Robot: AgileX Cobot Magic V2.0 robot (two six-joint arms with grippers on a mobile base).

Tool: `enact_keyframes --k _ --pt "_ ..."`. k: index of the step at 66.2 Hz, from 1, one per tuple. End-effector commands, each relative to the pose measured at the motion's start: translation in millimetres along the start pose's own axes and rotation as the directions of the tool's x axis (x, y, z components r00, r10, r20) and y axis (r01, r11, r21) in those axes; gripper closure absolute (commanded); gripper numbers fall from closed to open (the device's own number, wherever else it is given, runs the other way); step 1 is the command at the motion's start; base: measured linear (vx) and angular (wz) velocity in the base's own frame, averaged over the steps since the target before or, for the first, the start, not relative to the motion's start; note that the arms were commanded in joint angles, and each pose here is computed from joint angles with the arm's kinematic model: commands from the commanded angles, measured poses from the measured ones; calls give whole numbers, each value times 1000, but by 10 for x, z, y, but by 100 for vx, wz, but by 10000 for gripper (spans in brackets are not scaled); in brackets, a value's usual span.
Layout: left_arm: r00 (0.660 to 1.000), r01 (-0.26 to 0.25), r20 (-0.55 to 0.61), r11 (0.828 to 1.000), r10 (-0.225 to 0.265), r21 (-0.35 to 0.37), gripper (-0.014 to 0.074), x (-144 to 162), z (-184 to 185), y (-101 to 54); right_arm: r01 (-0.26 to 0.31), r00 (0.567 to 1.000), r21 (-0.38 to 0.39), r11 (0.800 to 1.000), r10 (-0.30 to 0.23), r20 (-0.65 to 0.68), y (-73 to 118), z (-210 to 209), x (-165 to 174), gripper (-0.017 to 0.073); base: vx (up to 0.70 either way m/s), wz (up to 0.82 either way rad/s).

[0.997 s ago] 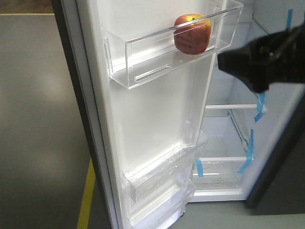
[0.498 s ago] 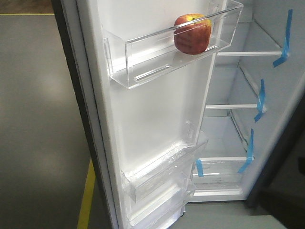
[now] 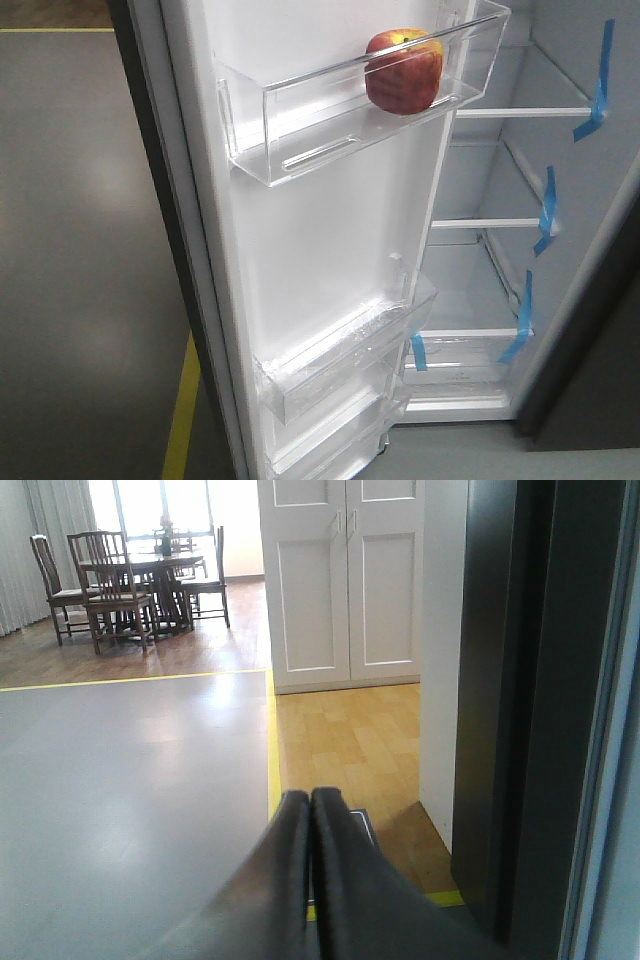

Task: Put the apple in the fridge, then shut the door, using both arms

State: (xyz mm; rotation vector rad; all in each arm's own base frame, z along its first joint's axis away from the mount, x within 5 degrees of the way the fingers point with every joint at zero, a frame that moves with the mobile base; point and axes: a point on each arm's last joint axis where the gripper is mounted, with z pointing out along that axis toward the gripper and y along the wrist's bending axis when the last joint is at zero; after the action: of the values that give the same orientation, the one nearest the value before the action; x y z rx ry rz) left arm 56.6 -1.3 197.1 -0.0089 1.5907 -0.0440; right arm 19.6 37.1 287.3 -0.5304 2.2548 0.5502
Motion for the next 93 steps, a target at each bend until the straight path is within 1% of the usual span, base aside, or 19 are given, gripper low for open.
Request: enact_keyframes --k 1,29,35,37,40,43,45,49,51,54,56,61,64,70,75,81,84,88,93 --pt "994 12 107 1000 -13 13 600 -134 -25 -8 -6 999 -14 1000 7 53 22 -28 -58 -31 0 0" --pt "994 12 108 1000 -13 13 600 -135 -25 -8 -6 998 -11 1000 6 55 18 -25 -59 -31 0 0" --pt "991 16 136 1000 -18 14 600 -160 -28 -9 -5 998 -11 1000 5 55 18 -25 -59 -31 0 0" --pt "988 42 145 999 -44 18 600 -170 -29 -9 -4 998 -11 1000 5 55 18 -25 -59 -31 0 0" --pt "981 112 155 993 -115 29 600 -180 -31 -8 -4 998 -11 1000 5 55 18 -25 -59 -31 0 0" --pt "969 168 177 985 -172 40 600 -201 -34 -6 -4 998 -11 1000 5 55 18 -25 -59 -31 0 0" --pt "954 209 208 976 -216 51 600 -231 -40 -3 -4 998 -11 1000 5 55 18 -25 -59 -31 0 0" --pt "923 256 279 964 -267 76 600 -307 -60 3 -4 998 -11 1000 5 55 18 -25 -59 -31 0 0" --pt "908 267 311 960 -280 87 600 -360 -73 4 -4 998 -11 1000 5 55 18 -25 -59 -31 0 0" --pt "899 266 336 959 -282 94 600 -433 -88 3 -4 998 -11 1000 5 55 18 -25 -59 -31 0 0" --pt "897 266 339 959 -283 96 600 -488 -90 1 -4 998 -11 1000 5 55 18 -25 -59 -31 0 0" --pt "907 266 313 959 -282 93 600 -673 -77 -11 -4 998 -11 1000 5 55 18 -25 -59 -31 0 0" --pt "918 264 282 961 -277 86 600 -775 -42 -18 -4 998 -11 1000 5 55 18 -25 -59 -31 0 0" --pt "945 234 218 970 -243 66 600 -1038 45 -37 -4 998 -11 1000 5 55 18 -25 -59 -31 0 0" --pt "974 184 127 982 -188 40 600 -1225 184 -50 -4 998 -11 1000 5 55 18 -25 -59 -31 0 0" --pt "995 98 -13 995 -97 11 600 -1417 376 -59 -4 998 -11 1000 5 55 18 -25 -59 -31 0 0" --pt "993 58 -100 998 -57 2 600 -1461 504 -60 -5 999 -12 1000 5 53 19 -25 -56 -31 0 0" --pt "974 10 -225 1000 -10 2 600 -1504 670 -64 -5 999 -12 1000 5 53 19 -25 -56 -31 0 0" --pt "942 -15 -335 1000 17 7 600 -1561 880 -68 -5 999 -12 1000 5 53 19 -25 -56 -31 0 0"
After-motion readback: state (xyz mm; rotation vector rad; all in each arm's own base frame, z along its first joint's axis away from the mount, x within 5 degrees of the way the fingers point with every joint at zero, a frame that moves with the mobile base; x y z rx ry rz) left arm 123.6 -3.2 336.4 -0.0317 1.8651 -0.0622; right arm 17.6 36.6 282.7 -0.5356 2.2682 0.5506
